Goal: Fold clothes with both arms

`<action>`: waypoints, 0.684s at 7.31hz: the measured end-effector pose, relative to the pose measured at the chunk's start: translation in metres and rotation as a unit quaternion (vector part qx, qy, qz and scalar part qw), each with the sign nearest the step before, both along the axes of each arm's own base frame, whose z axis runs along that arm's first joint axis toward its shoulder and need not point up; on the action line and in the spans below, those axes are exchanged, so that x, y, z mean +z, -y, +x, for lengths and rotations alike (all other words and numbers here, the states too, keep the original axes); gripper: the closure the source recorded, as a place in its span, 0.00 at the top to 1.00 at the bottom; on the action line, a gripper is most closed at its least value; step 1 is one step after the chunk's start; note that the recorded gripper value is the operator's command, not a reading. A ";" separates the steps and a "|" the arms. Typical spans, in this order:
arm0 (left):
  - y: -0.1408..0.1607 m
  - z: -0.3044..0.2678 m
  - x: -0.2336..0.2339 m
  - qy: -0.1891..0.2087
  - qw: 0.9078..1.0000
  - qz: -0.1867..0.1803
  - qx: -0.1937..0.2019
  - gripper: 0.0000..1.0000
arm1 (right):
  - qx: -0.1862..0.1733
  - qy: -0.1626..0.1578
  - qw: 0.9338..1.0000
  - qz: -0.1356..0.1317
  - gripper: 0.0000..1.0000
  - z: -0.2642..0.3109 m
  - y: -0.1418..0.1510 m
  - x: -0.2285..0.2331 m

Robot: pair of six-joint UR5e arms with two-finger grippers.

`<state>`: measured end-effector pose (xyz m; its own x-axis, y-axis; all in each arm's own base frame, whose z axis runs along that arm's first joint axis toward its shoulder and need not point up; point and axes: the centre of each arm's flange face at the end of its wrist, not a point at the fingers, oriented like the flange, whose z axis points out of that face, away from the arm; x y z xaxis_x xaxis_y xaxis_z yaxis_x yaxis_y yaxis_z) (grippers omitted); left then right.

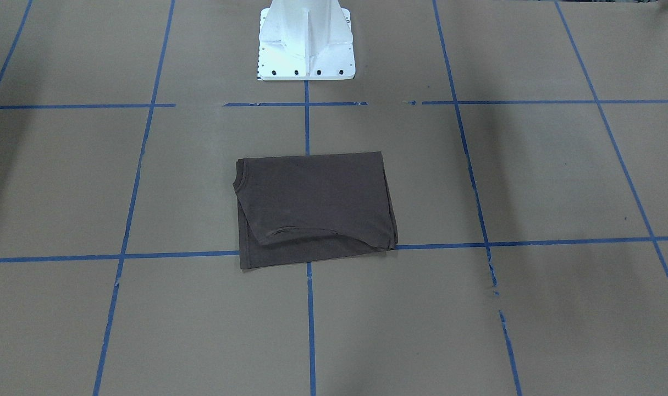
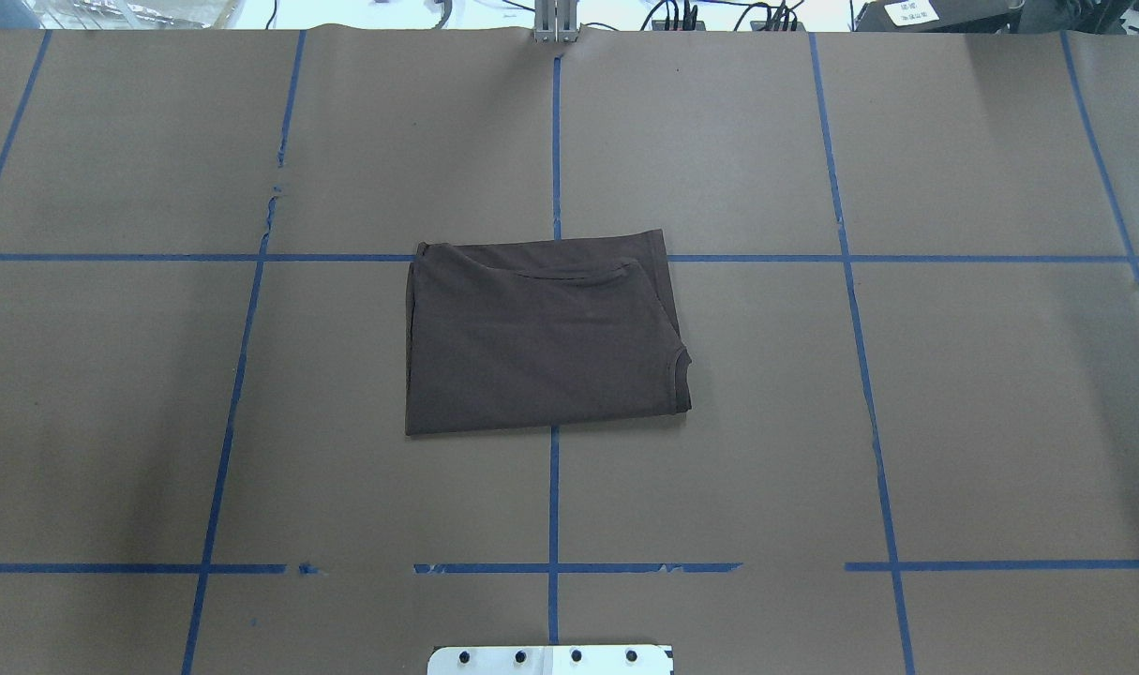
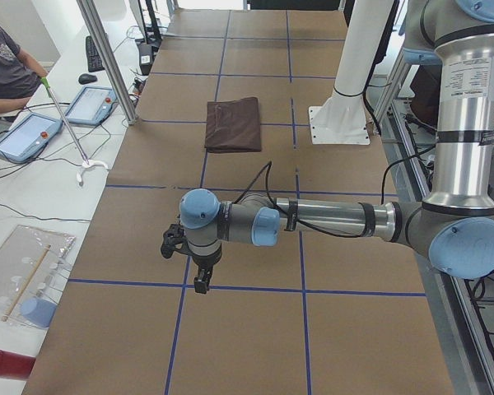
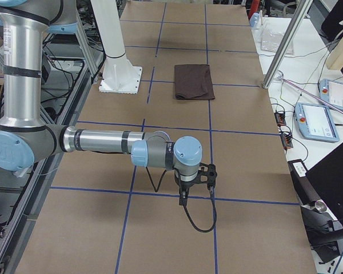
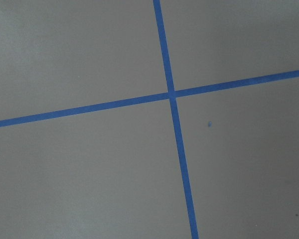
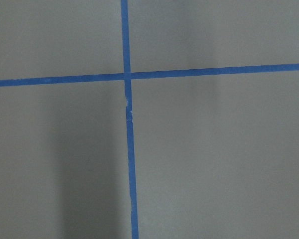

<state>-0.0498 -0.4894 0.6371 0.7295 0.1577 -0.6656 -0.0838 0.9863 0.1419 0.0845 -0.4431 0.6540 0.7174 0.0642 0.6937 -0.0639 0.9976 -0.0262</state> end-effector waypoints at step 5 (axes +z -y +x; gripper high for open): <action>0.007 0.000 -0.005 0.000 1.000 0.004 -0.001 1.00 | 0.000 0.001 1.000 0.000 1.00 0.000 0.000 0.000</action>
